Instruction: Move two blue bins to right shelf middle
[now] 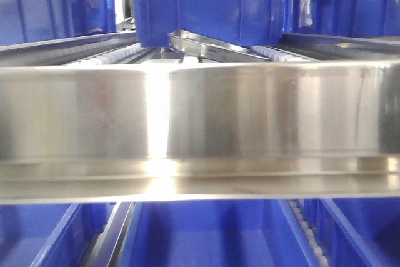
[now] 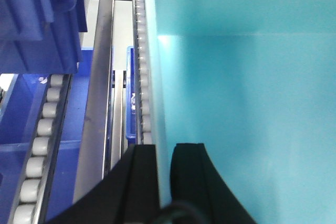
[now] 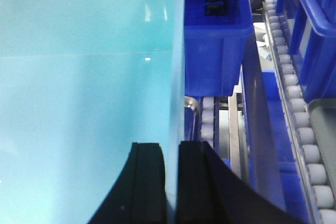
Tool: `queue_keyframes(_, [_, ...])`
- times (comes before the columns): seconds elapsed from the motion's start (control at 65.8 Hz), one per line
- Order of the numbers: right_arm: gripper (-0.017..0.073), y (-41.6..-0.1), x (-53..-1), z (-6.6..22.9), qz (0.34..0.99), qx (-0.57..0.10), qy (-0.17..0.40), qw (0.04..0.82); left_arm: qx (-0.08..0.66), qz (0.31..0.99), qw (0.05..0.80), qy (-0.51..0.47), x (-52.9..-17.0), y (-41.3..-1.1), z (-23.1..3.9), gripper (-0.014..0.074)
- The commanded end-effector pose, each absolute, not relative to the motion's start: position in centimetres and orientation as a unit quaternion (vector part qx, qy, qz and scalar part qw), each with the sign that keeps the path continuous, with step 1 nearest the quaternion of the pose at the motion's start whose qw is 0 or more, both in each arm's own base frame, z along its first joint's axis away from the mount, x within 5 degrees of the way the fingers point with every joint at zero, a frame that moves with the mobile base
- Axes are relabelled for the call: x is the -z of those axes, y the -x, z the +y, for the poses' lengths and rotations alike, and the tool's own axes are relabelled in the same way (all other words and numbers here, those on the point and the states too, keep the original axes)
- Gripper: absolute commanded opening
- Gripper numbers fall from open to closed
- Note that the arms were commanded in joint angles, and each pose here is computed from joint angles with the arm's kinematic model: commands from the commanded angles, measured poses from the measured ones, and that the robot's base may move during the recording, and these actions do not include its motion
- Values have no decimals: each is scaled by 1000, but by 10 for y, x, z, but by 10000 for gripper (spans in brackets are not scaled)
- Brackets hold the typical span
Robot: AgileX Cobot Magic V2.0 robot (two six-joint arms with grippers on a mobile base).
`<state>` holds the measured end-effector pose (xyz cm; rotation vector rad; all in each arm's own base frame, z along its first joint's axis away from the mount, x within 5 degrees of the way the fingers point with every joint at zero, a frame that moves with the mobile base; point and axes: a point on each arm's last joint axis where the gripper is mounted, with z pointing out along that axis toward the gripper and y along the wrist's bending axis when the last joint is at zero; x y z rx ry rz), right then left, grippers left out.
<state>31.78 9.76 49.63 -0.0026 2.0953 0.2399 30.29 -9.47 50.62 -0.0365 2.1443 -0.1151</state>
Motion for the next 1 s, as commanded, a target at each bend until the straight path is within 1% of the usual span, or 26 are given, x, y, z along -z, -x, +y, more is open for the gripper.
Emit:
queue_keyframes(0.0, [-167,-313,-509,99,843,-113,7,526,69,861,503,9,-516,-299,-98,-111])
queue_keyframes(0.988, [-167,-314,-509,99,842,-113,7,527,69,861,503,9,-516,-299,-98,-111])
